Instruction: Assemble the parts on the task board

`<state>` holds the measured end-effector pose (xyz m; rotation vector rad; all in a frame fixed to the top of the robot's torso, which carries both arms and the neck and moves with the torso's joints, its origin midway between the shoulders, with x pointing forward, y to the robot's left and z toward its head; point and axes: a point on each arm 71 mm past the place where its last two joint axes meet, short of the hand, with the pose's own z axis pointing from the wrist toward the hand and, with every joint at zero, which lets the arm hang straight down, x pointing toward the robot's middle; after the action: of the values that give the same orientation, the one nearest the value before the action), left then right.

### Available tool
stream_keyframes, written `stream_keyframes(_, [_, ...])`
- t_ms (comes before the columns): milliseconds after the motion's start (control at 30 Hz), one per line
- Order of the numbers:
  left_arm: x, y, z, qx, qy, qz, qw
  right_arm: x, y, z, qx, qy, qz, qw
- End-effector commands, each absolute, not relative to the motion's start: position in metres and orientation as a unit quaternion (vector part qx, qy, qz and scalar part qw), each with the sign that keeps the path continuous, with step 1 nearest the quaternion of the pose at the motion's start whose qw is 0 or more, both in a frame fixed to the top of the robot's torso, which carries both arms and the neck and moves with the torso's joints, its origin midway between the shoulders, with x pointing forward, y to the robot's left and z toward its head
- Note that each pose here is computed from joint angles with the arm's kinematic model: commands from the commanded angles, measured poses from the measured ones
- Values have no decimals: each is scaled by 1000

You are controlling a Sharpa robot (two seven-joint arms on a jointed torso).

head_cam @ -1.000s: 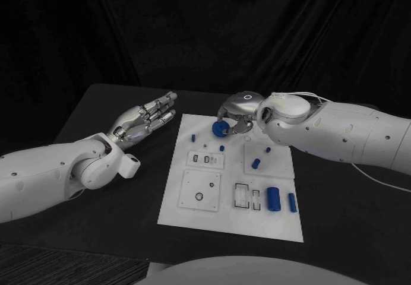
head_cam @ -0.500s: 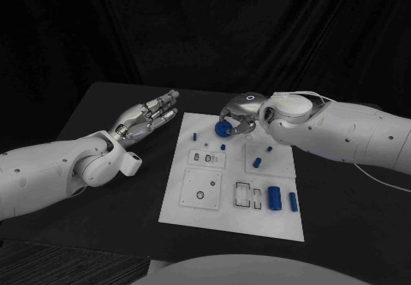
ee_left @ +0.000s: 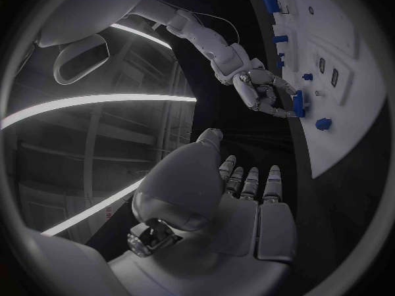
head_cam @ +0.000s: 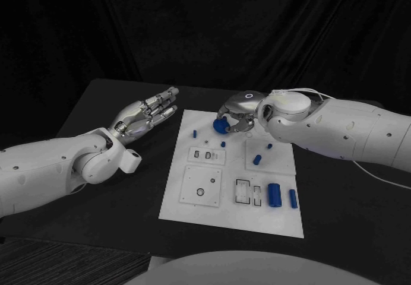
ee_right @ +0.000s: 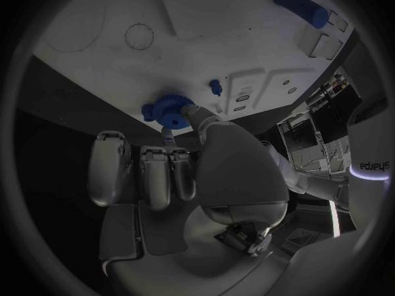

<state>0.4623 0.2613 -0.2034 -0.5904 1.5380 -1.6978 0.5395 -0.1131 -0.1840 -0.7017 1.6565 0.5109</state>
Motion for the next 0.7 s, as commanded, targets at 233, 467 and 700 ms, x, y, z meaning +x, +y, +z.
stream_keyframes(233, [461,260,-198,-216,576,-691,380,539,-113,-186,-303,715,217,592])
stream_keyframes(467, [461,260,-199,-216,577,-690,379,539,-114,-186,-302,712,218,596])
stream_keyframes(700, [462,260,-199,-216,578,-690,379,539,-122,-182,-295,700,222,612])
